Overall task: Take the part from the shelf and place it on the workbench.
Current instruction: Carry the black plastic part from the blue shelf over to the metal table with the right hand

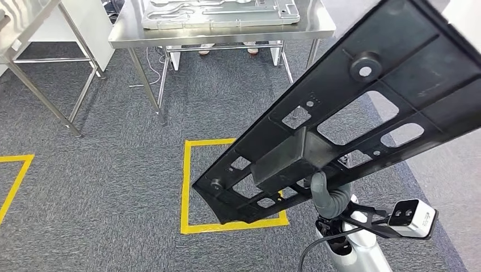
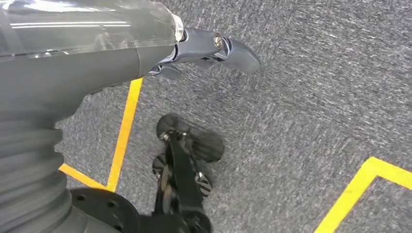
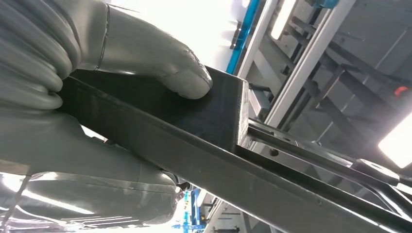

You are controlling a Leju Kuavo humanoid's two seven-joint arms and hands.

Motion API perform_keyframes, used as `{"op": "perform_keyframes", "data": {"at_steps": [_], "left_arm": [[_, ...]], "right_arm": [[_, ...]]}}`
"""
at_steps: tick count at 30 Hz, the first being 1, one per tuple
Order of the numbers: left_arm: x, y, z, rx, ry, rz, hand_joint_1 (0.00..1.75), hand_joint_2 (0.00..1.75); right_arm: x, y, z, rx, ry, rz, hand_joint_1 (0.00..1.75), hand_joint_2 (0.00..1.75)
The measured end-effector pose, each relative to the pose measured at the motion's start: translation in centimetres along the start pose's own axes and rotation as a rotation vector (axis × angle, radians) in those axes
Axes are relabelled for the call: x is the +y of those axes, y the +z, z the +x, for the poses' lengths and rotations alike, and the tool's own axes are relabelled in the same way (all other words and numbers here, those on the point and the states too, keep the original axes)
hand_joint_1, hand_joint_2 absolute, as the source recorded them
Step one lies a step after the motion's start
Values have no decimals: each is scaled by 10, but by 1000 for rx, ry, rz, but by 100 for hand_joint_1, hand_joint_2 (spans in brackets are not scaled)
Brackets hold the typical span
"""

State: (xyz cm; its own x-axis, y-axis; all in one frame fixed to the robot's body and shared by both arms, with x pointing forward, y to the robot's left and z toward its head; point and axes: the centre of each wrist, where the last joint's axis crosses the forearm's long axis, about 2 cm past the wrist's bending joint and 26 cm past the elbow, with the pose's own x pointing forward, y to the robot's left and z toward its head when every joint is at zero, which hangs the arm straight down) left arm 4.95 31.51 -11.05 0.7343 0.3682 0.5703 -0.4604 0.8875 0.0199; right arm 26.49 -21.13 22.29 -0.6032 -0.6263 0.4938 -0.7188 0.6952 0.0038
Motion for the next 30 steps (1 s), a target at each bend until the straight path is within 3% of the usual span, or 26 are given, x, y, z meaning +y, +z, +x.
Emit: {"op": "perform_keyframes", "data": {"at_steps": [30], "left_arm": [[3, -1, 2, -16, 0, 0, 0, 175]], "right_arm": [[0, 4, 5, -1, 23, -14, 175, 175]]}}
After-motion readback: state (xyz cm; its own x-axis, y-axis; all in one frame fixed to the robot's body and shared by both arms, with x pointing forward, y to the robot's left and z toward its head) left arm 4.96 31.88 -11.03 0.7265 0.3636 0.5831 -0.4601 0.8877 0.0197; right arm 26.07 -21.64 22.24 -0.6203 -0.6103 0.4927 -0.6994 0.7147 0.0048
